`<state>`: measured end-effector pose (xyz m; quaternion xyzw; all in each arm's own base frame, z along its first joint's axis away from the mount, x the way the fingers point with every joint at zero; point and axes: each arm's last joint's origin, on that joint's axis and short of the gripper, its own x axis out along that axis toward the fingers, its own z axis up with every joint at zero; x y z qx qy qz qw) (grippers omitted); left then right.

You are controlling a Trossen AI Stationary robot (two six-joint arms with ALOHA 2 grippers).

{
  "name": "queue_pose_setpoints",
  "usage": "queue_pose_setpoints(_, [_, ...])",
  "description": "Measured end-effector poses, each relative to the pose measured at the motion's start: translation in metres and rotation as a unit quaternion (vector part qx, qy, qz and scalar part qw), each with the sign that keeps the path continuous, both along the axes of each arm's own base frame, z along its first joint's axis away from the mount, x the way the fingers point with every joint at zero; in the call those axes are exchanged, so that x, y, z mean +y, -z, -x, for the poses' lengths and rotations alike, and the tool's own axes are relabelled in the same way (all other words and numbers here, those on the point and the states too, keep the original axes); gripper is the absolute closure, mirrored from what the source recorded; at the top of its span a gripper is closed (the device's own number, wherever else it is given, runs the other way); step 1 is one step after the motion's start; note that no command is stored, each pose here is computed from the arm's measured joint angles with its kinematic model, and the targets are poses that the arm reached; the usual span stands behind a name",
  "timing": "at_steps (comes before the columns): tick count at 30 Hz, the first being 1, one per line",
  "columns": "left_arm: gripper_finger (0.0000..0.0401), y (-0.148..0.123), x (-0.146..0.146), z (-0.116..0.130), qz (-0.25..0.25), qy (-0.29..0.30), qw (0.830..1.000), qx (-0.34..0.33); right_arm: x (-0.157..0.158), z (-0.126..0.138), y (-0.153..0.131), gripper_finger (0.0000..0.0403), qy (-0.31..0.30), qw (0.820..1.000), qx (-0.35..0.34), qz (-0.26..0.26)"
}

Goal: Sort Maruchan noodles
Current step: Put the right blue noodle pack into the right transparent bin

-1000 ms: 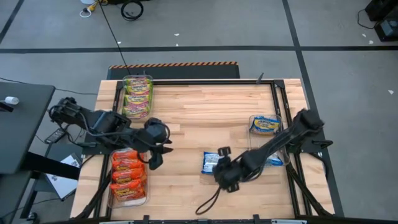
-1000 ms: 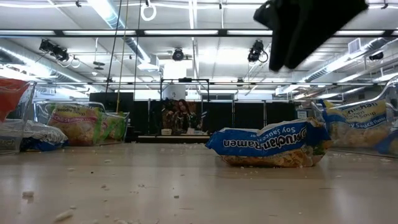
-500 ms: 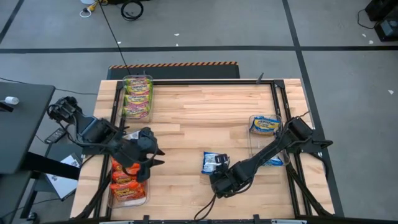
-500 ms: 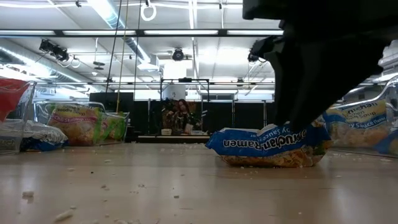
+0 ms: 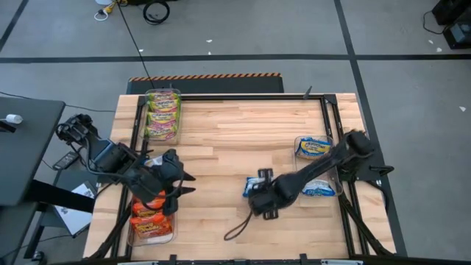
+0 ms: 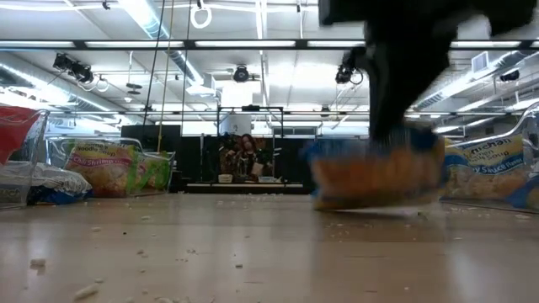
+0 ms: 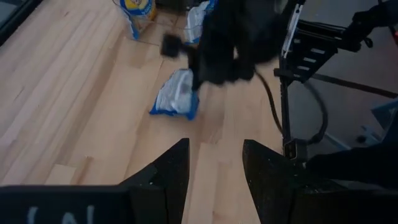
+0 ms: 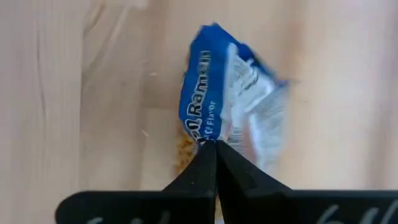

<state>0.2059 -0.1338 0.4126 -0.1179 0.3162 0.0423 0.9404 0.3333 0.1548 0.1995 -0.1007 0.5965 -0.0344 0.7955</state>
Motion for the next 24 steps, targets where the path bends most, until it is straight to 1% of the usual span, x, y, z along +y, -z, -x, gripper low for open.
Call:
queue_pose_setpoints(2, [0.0248, 0.000, 0.000, 0.000, 0.000, 0.000, 1.000, -0.001, -0.010, 0.008, -0.028, 0.0397, 0.007, 1.000, -0.022, -0.014])
queue_pose_setpoints(5, [0.0248, 0.000, 0.000, 0.000, -0.004, -0.006, 1.000, -0.005, -0.029, 0.023, -0.072, 0.0398, 0.005, 0.996, -0.061, -0.065])
queue_pose_setpoints(8, [0.0248, -0.001, 0.002, -0.001, -0.016, -0.022, 1.000, -0.013, -0.049, 0.040, -0.110, 0.0399, 0.005, 0.987, -0.106, -0.118])
queue_pose_setpoints(10, [0.0248, -0.001, 0.002, -0.001, -0.022, -0.031, 0.999, -0.018, -0.062, 0.051, -0.129, 0.0399, 0.012, 0.981, -0.135, -0.140])
queue_pose_setpoints(13, [0.0248, -0.001, 0.003, -0.001, -0.026, -0.037, 0.999, -0.022, -0.076, 0.064, -0.148, 0.0399, 0.021, 0.973, -0.168, -0.156])
queue_pose_setpoints(16, [0.0248, -0.002, 0.003, -0.001, -0.027, -0.039, 0.999, -0.025, -0.084, 0.068, -0.154, 0.0400, 0.036, 0.969, -0.181, -0.161])
queue_pose_setpoints(19, [0.0248, -0.002, 0.003, -0.001, -0.027, -0.038, 0.999, -0.025, -0.086, 0.062, -0.149, 0.0400, 0.050, 0.971, -0.173, -0.160])
queue_pose_setpoints(22, [0.0248, -0.002, 0.003, -0.001, -0.036, -0.031, 0.999, -0.024, -0.082, 0.047, -0.132, 0.0400, 0.060, 0.976, -0.143, -0.154])
queue_pose_setpoints(24, [0.0248, -0.002, 0.002, -0.001, -0.033, -0.022, 0.999, -0.020, -0.079, 0.034, -0.115, 0.0400, 0.091, 0.977, -0.119, -0.151])
